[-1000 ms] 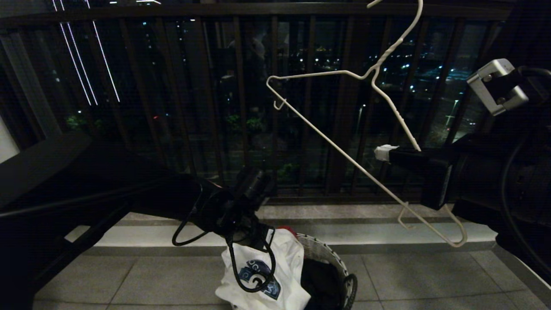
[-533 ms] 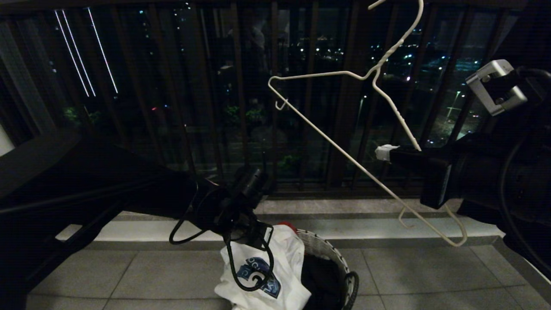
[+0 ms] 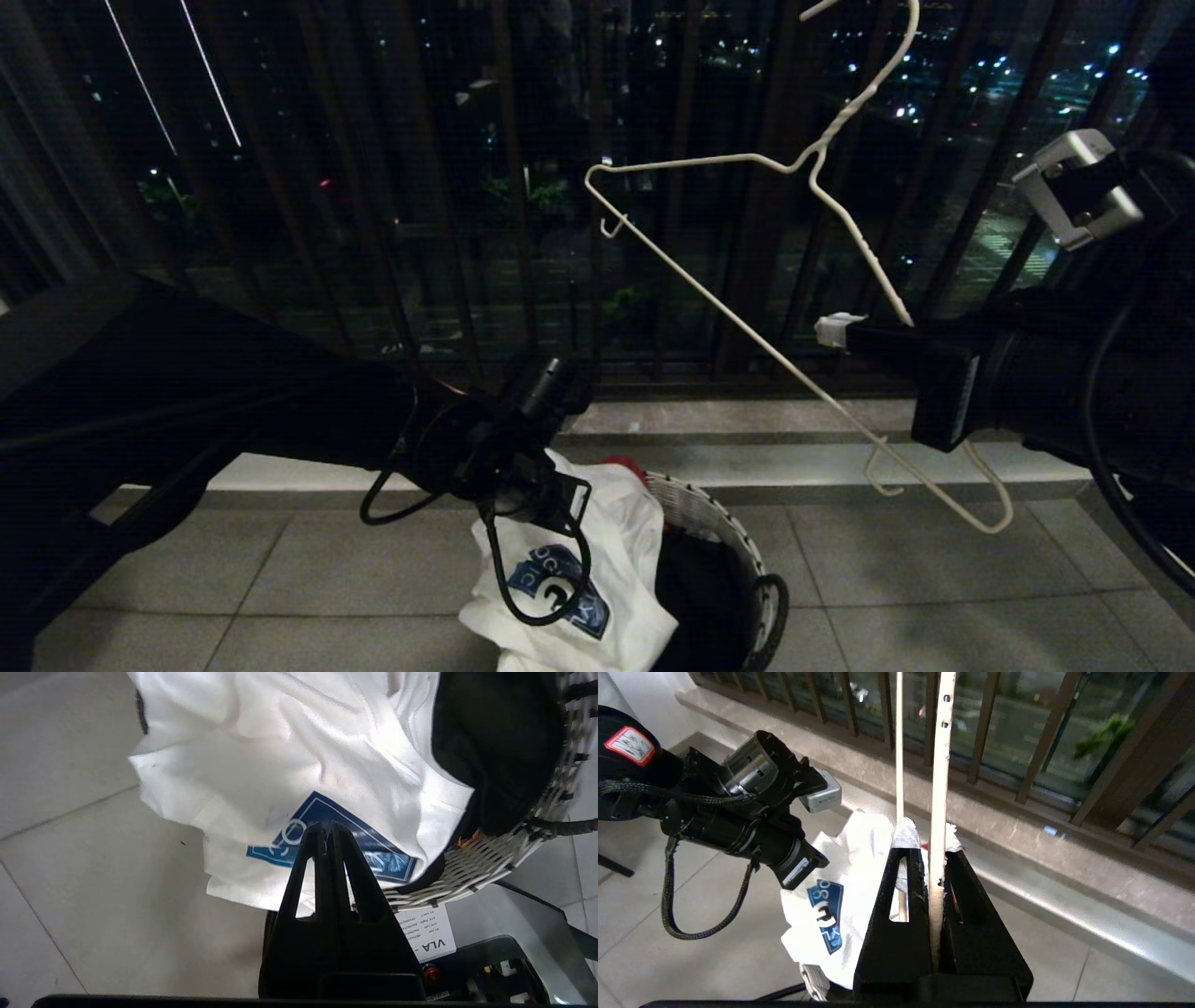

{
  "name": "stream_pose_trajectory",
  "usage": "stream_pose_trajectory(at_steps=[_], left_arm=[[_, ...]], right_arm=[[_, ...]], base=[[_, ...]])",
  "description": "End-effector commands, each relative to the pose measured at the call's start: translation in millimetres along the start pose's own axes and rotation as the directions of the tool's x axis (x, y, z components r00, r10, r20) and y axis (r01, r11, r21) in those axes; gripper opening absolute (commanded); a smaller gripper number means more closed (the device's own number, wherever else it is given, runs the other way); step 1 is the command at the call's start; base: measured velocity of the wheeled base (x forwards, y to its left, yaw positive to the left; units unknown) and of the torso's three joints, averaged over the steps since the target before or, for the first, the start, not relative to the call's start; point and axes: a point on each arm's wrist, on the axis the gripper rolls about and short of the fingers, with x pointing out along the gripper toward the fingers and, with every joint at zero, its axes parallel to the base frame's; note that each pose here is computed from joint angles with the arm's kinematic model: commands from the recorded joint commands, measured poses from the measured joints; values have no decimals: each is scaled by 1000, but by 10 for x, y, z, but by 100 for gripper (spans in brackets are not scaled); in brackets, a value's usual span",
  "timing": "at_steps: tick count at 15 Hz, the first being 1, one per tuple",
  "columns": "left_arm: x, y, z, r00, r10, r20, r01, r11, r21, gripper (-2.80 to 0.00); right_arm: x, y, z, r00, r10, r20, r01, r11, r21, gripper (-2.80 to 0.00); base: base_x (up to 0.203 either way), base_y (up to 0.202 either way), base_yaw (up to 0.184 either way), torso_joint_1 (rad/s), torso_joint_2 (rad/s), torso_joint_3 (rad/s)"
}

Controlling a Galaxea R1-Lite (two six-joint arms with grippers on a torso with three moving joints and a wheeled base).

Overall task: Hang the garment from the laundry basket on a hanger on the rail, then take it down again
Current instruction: Pick up clothes from the basket

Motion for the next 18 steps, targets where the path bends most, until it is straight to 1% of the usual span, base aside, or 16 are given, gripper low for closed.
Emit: stream_pose_trajectory(at_steps=[1, 13, 18], left_arm=[[-35, 3, 8, 1000, 0, 7, 0, 1000, -3, -280], [-193, 14, 60, 999, -7, 47, 7, 1000, -2, -280], [-370, 26, 97, 996, -18, 85, 19, 1000, -5, -280]], right_arm=[[-1, 1, 2, 1000, 0, 2, 0, 1000, 0, -280], [3, -22, 4, 1000, -10, 2, 10, 1000, 1, -280], [3, -28, 4, 1000, -13, 2, 13, 1000, 1, -280]], base=[[0, 0, 0, 6, 6, -188], [0, 0, 0, 2, 3, -196], [0, 0, 0, 0, 1, -192]])
